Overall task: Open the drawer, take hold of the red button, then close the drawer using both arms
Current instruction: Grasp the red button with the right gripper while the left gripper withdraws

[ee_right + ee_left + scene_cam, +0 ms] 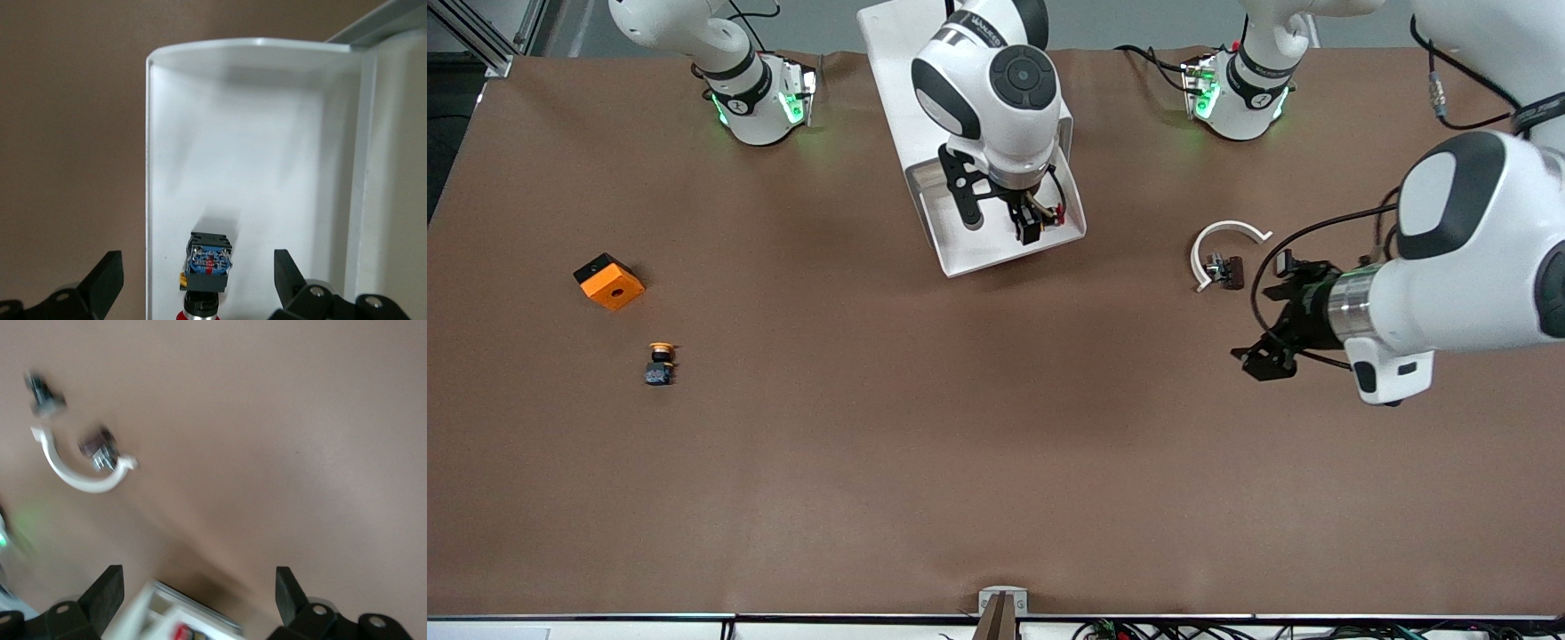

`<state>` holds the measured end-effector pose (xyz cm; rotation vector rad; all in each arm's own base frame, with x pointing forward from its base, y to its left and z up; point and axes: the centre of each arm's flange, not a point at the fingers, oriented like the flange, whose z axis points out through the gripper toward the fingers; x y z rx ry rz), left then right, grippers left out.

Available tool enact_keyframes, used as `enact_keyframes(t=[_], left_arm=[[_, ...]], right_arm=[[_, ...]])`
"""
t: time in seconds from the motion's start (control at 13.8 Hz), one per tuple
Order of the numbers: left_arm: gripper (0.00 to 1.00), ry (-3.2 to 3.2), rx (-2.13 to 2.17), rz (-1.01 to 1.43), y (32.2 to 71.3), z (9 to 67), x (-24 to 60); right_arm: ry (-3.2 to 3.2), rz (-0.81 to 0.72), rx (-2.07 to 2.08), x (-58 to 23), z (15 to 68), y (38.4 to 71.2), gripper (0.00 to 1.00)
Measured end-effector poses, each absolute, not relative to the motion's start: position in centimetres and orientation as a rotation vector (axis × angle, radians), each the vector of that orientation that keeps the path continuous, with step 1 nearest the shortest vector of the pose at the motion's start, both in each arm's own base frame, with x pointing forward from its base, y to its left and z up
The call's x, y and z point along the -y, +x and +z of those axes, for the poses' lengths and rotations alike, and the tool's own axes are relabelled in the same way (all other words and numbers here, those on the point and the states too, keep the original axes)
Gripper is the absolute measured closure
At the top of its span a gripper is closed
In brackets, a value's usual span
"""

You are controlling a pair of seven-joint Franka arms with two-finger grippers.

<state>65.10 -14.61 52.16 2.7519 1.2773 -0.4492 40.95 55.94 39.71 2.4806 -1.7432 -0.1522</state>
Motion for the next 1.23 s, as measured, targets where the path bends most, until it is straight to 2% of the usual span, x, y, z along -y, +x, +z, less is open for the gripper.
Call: enact_keyframes(t=[0.36, 0.72, 0.79, 1.08, 1.16, 1.23], left_arm=[[0.0, 2.961, -0.774, -0.295, 63.7, 56.9, 5.3], [0.0, 3.097, -0.393, -0.064, 61.1, 58.6, 3.8], [0.0, 3.1, -0.34, -0.003, 60.3, 58.3, 3.1], [0.0, 3.113, -0.284, 0.038, 56.4, 57.4, 2.5], [0.0, 3.115, -0.28, 0.03, 55.9, 57.6, 2.6], [0.0, 3.117, -0.273, 0.024, 55.5, 57.8, 2.8]], right_arm=[[2.471, -0.141, 1.75, -57.8, 35.6, 40.2, 0.0], [2.481, -0.137, 1.745, -58.6, 34.1, 39.7, 0.0], [2.484, -0.137, 1.742, -58.7, 34.0, 39.5, 0.07], [2.517, -0.137, 1.743, -59.2, 34.3, 39.5, 0.53], [2.528, -0.137, 1.734, -59.3, 34.3, 39.4, 0.59], [2.534, -0.137, 1.727, -59.4, 34.3, 39.2, 0.59]])
